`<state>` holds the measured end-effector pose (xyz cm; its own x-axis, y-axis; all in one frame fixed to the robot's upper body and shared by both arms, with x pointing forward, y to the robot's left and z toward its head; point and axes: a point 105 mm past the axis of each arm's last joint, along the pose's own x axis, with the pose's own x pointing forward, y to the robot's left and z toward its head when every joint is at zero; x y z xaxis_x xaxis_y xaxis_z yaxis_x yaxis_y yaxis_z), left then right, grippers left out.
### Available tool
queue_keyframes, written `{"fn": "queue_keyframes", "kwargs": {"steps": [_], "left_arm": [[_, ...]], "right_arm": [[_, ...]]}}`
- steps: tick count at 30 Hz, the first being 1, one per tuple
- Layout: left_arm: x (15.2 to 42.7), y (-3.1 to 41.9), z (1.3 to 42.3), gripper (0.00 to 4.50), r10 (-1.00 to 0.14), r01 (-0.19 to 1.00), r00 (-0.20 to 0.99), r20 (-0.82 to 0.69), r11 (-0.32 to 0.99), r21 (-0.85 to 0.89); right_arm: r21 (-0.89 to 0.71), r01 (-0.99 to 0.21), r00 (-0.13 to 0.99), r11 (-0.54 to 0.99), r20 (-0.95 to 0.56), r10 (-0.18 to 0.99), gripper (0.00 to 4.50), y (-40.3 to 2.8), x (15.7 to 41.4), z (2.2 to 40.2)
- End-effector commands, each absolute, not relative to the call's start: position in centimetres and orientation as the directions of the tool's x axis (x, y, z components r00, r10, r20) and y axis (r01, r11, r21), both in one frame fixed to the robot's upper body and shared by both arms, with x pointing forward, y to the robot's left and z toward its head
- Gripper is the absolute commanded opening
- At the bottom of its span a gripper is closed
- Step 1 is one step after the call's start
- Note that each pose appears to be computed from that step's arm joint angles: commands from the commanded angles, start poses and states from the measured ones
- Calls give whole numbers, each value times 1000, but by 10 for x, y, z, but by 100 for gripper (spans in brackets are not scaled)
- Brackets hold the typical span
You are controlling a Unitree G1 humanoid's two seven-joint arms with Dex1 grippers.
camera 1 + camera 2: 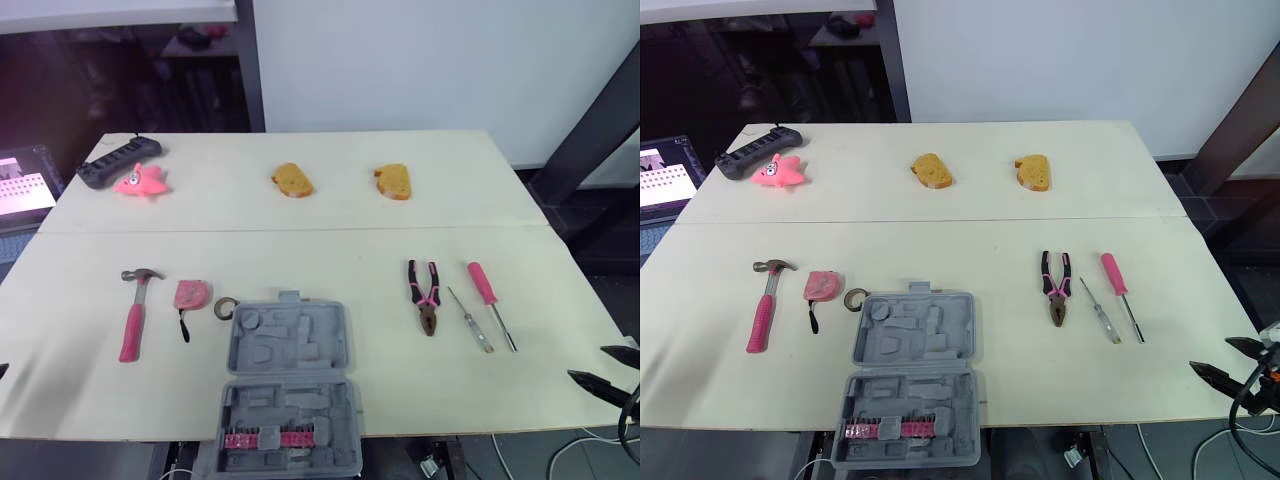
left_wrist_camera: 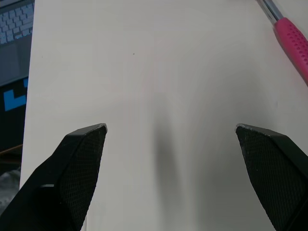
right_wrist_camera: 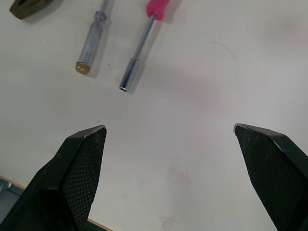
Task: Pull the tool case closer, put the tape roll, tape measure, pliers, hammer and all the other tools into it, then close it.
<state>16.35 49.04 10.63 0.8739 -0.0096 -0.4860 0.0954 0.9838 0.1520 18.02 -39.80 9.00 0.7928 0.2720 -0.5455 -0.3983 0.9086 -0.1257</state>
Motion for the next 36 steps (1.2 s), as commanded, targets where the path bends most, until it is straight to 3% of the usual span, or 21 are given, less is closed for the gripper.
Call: {"fn": "queue_keyframes", "kwargs": {"steps": [1, 8, 12, 14, 24, 29, 32, 34, 36], "left_arm": [[167, 492, 115, 449, -6, 97, 884, -467, 980, 171], [175, 486, 109, 449, -25, 111, 888, -460, 981, 159], [206, 456, 112, 449, -173, 198, 903, -392, 980, 23], [223, 435, 118, 449, -252, 266, 900, -355, 964, -11], [279, 358, 142, 449, -392, 406, 891, -230, 914, 14], [293, 306, 135, 449, -576, 626, 768, -280, 767, 138], [292, 276, 128, 449, -708, 787, 593, -383, 610, 91], [292, 268, 126, 449, -737, 828, 533, -416, 555, 78], [289, 257, 116, 449, -749, 910, 390, -535, 403, 100]], "right_arm": [[-142, -384, 817, 912, -513, 264, 450, -396, 181, 97], [-133, -389, 830, 912, -479, 284, 450, -382, 192, 100], [-103, -442, 858, 891, -338, 386, 450, -337, 216, 122], [-73, -502, 832, 862, -311, 459, 450, -311, 223, 130], [-41, -787, 613, 616, -167, 772, 450, -185, 247, 174], [-61, -896, 444, 440, -126, 887, 450, -129, 256, 183], [-66, -930, 368, 362, -160, 916, 450, -109, 257, 174], [-67, -936, 351, 345, -167, 921, 450, -105, 258, 171], [-72, -948, 317, 309, -190, 929, 450, -97, 257, 165]]}}
